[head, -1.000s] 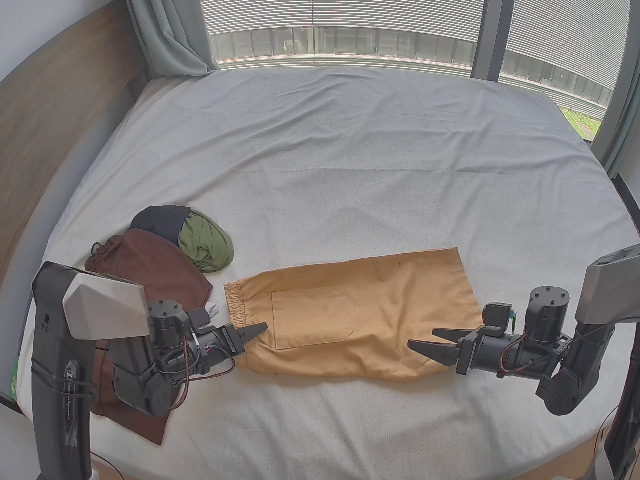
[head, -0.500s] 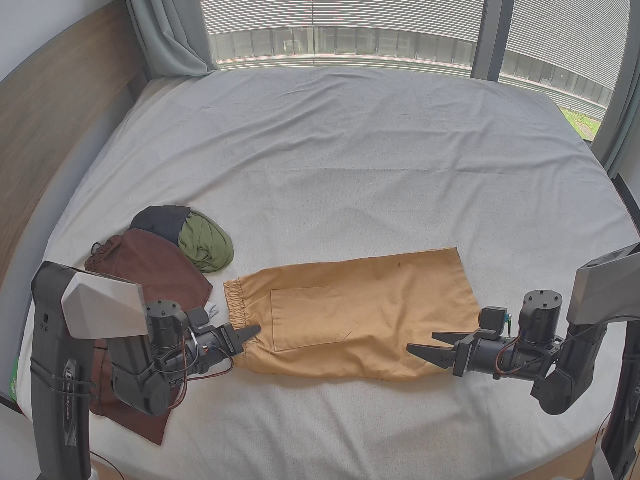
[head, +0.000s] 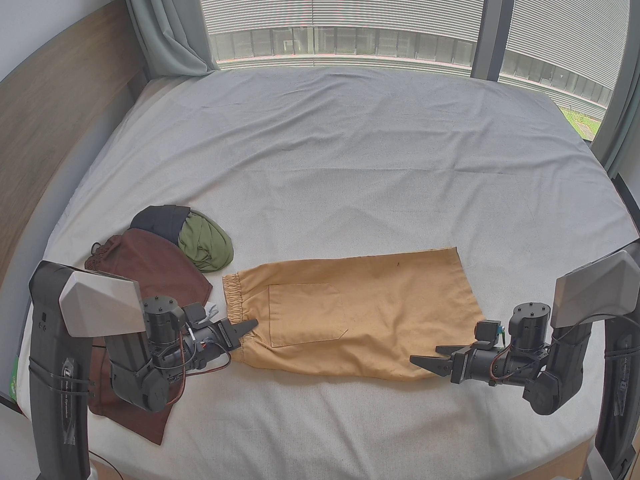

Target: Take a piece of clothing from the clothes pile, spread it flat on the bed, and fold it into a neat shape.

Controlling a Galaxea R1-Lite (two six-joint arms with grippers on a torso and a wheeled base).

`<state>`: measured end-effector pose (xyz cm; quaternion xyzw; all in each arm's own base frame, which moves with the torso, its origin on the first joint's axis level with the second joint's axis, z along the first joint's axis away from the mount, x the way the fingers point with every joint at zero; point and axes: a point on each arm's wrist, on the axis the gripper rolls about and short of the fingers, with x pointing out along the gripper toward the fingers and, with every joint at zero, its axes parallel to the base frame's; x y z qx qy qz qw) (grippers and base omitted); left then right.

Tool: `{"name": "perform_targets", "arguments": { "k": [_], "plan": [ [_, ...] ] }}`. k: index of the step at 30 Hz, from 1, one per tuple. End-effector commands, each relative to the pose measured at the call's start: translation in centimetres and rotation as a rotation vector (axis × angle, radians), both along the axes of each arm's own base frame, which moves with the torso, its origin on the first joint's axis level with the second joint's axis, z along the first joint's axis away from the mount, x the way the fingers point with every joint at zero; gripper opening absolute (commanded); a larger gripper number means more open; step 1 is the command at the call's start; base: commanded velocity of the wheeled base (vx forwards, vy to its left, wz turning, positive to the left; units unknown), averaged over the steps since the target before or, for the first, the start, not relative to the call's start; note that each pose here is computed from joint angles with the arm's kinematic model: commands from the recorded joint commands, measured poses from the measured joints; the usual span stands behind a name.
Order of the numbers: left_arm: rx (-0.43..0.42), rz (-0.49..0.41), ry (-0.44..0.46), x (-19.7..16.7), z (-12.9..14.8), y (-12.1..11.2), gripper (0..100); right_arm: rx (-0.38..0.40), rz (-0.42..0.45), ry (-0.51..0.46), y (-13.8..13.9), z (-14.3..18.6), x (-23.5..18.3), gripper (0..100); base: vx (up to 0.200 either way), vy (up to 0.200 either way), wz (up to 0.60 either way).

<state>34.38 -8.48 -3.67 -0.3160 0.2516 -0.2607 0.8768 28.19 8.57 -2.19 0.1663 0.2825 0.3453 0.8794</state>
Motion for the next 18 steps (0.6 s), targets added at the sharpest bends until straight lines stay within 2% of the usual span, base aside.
{"name": "perform_targets", "arguments": {
  "k": [1,10,18],
  "plan": [
    [-0.001,0.005,-0.007,0.1,0.1,0.1,0,-0.02,0.001,0.039,-0.1,-1.6,0.0,100,0.0,0.0,0.0],
    [-0.001,0.015,-0.013,0.4,0.0,0.6,0,-0.025,-0.003,0.041,-0.3,-1.9,0.2,100,0.0,0.0,0.0],
    [-0.024,-0.035,-0.027,0.1,1.2,1.1,0,-0.013,0.002,0.0,-0.1,-0.6,0.2,100,0.0,0.0,0.0]
  ]
}}
